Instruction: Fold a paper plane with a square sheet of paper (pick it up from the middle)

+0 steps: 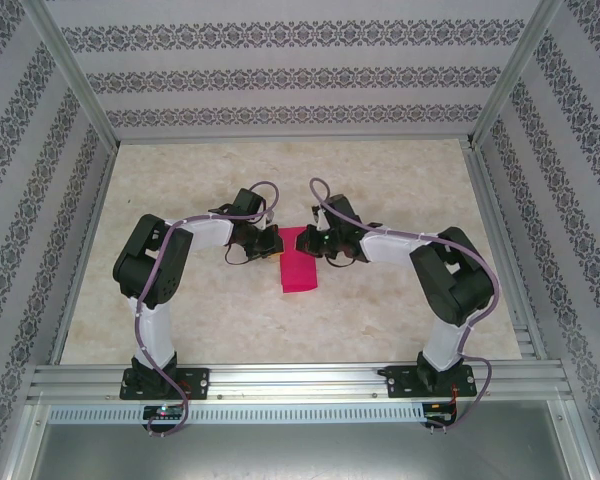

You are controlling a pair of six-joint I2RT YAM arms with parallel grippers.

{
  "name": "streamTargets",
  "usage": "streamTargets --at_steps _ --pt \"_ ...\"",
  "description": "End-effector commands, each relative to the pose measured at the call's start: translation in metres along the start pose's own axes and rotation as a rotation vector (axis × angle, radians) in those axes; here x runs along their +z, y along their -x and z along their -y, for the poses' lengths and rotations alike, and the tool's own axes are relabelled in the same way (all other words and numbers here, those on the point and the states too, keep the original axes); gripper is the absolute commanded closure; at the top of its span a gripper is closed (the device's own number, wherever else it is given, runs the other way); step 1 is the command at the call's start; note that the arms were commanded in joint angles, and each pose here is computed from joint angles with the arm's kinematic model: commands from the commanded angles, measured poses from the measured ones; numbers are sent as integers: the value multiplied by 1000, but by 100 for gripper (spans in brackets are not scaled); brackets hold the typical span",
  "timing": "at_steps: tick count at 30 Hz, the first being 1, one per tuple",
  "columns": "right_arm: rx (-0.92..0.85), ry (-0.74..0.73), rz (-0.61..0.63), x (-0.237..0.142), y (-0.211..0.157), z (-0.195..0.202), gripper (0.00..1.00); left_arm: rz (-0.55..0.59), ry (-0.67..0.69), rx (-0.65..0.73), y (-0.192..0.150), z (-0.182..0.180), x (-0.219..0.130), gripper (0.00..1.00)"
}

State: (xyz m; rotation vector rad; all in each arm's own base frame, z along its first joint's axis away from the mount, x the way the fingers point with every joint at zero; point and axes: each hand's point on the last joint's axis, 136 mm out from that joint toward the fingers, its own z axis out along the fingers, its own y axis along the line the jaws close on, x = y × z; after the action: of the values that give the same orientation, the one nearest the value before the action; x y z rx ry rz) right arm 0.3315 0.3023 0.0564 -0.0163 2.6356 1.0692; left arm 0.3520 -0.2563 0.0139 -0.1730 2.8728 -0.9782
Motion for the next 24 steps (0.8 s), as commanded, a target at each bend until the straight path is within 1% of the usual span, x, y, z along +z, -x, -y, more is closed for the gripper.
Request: streamTargets --at_steps 1,6,9,16,21,24 --pt "3 -20 -86 10 -21 12 99 -173 327 -111 -62 -94 23 100" --pt "16 -69 -127 15 -34 31 99 -174 329 -110 -62 -94 23 100" --pt "5 -94 -140 12 -42 43 99 -174 331 -100 -61 -93 23 100" --pt "-6 -152 -236 -2 -75 73 98 -180 339 -99 -63 -95 24 100" --pt "13 -170 -244 -22 -94 86 98 -176 340 -101 -62 -95 24 100" --pt "8 -173 -227 -32 -98 86 97 -179 336 -95 -62 -94 26 100"
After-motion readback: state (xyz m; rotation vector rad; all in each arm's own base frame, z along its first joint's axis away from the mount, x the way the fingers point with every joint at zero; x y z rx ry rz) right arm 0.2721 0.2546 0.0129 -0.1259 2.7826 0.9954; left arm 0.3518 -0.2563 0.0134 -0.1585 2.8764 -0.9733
